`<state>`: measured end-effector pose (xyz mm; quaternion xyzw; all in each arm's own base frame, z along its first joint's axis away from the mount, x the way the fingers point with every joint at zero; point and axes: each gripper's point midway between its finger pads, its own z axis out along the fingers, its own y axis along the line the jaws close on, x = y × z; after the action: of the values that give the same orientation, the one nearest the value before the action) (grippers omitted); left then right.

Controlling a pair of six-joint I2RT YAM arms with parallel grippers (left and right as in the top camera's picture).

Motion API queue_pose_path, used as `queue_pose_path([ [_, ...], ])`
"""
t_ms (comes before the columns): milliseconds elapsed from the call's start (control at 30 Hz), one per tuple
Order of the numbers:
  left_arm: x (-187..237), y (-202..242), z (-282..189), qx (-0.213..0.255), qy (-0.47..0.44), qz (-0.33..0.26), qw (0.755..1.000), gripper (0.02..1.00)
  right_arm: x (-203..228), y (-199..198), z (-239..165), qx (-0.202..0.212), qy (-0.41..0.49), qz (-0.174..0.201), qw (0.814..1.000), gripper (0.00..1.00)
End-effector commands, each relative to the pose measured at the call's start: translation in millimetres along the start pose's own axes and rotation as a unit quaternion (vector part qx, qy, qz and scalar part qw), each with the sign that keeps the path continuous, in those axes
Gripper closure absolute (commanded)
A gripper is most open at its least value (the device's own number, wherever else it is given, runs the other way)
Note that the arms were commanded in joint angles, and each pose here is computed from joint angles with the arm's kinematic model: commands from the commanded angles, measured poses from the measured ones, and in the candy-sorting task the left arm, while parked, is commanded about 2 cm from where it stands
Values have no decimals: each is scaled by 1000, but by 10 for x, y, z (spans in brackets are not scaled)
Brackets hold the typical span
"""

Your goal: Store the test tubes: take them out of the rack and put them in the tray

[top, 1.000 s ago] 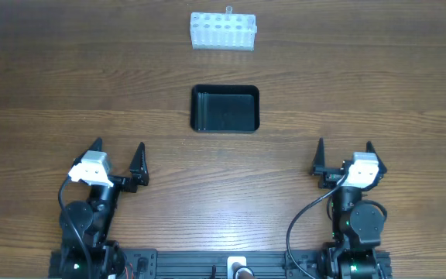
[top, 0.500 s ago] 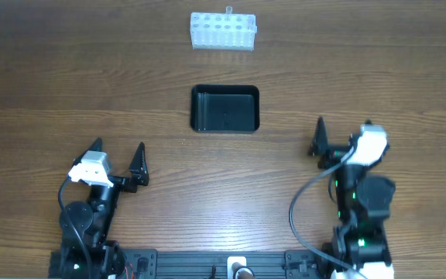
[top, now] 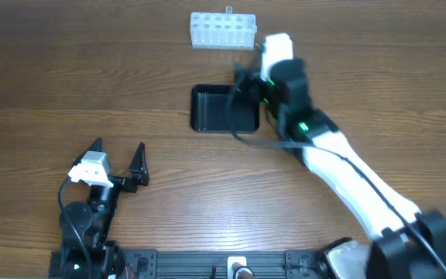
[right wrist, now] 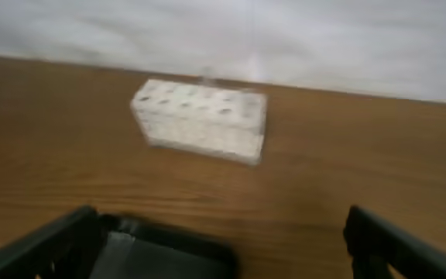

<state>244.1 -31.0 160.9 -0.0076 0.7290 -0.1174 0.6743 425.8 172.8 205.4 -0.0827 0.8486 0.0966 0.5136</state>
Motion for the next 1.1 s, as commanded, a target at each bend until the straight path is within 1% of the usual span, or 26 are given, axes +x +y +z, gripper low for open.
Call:
queue_pose_path([
  [33, 13, -8, -1, 4, 0, 5, 1000, 18, -195, 207, 447, 27, 29, 53, 998, 7],
  [233, 13, -8, -1, 4, 0, 5, 1000, 18, -227, 377, 988, 35, 66, 80, 994, 7],
  [267, 13, -8, -1, 4, 0, 5, 1000, 18, -252, 399, 1129, 41, 67, 90, 993, 7],
  [333, 13, -8, -1, 4, 0, 5, 1000, 18, -282, 392, 1272, 54, 63, 99, 992, 7],
  [500, 13, -8, -1, 4, 0, 6, 1000, 20, -346, 424, 1561, 63, 53, 101, 991, 7],
  [600, 13, -8, -1, 4, 0, 5, 1000, 18, -348, 375, 1713, 87, 46, 96, 991, 9],
  [700, 13, -8, -1, 4, 0, 5, 1000, 18, -308, 371, 1850, 93, 45, 80, 991, 9],
  [800, 13, -8, -1, 4, 0, 6, 1000, 18, -270, 317, 1953, 113, 41, 71, 990, 9],
  [967, 13, -8, -1, 4, 0, 5, 1000, 20, -221, 329, 2106, 111, 34, 39, 992, 9],
  [1100, 13, -8, -1, 4, 0, 5, 1000, 18, -201, 285, 2160, 121, 27, 35, 992, 7],
])
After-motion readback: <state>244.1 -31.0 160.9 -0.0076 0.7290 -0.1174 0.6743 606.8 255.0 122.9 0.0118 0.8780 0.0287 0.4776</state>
